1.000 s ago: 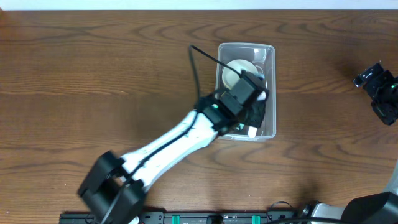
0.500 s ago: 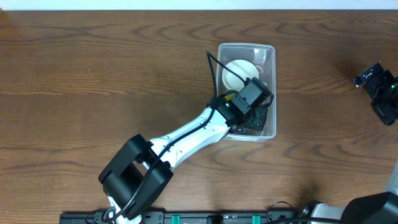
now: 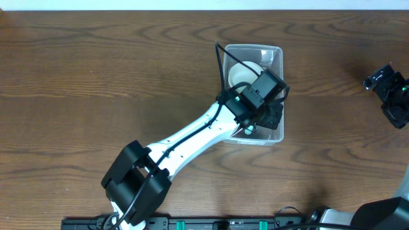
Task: Pack container
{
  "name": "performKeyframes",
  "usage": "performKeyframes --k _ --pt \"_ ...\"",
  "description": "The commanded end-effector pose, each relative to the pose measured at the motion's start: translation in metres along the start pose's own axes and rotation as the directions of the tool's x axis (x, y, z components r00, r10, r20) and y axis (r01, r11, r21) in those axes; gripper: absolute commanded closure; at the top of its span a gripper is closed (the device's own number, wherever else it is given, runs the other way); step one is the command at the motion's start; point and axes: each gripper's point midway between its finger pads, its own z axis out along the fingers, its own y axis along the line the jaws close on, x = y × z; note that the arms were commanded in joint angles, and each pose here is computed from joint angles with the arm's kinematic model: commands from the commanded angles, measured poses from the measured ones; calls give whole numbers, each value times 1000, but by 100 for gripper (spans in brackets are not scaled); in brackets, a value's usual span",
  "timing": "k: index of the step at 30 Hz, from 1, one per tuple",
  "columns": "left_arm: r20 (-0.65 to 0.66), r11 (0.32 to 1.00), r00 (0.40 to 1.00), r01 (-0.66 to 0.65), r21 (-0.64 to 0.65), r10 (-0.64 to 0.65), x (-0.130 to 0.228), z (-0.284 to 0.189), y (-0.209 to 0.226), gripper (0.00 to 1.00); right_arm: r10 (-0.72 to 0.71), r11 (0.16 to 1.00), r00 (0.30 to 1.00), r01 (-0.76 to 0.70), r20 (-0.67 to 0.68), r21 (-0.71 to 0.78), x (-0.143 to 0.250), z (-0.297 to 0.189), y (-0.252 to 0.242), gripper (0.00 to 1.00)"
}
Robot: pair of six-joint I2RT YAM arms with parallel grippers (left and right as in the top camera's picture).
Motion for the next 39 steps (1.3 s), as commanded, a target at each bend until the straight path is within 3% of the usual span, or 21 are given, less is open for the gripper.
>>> performKeyframes --k 1,3,6,8,10,13,18,23,39 --pt "71 995 994 -85 -47 88 -26 -55 -7 89 11 1000 1000 -11 3 0 -1 0 -1 1" --pt "84 984 991 -92 -152 106 -31 -90 7 83 11 1000 1000 -11 3 0 -1 0 -1 1" --pt "154 939 983 -46 -341 104 -41 -151 43 66 11 1000 1000 -11 3 0 -1 0 -1 1" --pt "223 897 971 20 -442 88 -44 -197 71 50 11 1000 1000 -11 3 0 -1 0 -1 1" --pt "296 860 954 108 -498 51 -42 -244 101 41 11 1000 1000 -11 3 0 -1 0 -1 1" --pt "376 813 927 234 -533 -20 -31 -297 139 25 11 1000 1000 -11 3 0 -1 0 -1 1" --pt "507 712 851 441 -546 -138 -6 -364 195 17 11 1000 1000 -11 3 0 -1 0 -1 1" --pt "536 640 819 526 -561 -204 13 -385 222 2 10 1000 1000 -10 2 0 -1 0 -1 1" --pt "515 619 825 533 -576 -231 21 -383 229 2 -51 998 999 51 4 -30 10 -6 20 1"
